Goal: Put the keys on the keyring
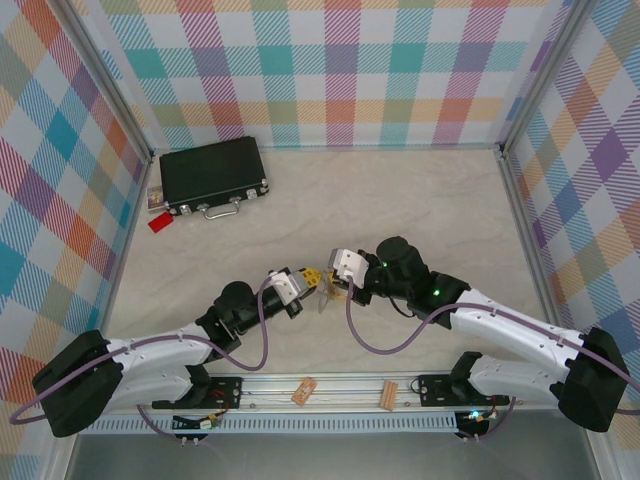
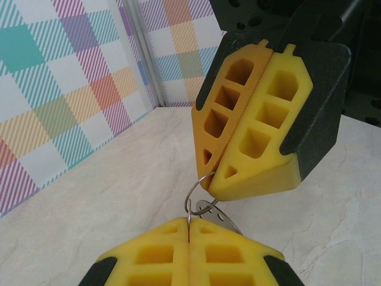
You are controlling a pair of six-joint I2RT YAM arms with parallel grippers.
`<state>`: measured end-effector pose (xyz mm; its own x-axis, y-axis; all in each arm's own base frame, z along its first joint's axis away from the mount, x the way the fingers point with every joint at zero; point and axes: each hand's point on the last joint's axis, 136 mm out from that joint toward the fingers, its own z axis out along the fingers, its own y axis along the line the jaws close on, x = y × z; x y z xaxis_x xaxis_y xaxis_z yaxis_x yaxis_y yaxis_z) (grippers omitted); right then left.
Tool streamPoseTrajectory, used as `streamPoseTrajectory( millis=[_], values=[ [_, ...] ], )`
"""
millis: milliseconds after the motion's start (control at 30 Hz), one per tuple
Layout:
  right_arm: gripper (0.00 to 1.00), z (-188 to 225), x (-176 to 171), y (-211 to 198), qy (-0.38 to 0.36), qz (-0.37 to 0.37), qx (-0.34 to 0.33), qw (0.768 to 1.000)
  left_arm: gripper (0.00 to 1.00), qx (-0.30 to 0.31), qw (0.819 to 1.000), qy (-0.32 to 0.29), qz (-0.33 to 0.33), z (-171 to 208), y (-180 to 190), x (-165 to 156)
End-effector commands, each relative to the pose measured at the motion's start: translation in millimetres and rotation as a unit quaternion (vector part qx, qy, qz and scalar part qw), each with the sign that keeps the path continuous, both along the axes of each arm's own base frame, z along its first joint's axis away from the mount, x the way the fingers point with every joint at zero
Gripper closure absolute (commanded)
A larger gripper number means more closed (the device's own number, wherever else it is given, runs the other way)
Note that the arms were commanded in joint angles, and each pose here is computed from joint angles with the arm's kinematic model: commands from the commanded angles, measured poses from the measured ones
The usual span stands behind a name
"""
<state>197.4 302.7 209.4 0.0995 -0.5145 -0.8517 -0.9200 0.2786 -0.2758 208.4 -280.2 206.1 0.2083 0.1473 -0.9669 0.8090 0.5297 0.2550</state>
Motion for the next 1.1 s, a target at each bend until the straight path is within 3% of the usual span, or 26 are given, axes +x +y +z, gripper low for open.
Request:
streamPoseTrajectory(
  millis=[0,567,1067],
  values=[
    [1.00,32,-9,9,-0.015,0.032,0.046,0.998,1.00,-0.001,1.000,-0.001,-0.012,6,-8,-1],
    [1.00,32,-8,8,-0.017,0.027,0.046,0.998,1.00,-0.007,1.000,-0.001,-0.016,8,-9,-2],
    [1.00,29,14,5,-0.023,-0.032,0.039,0.998,1.00,-0.008,0.999,0.013,-0.046,3,-19,-9]
  ],
)
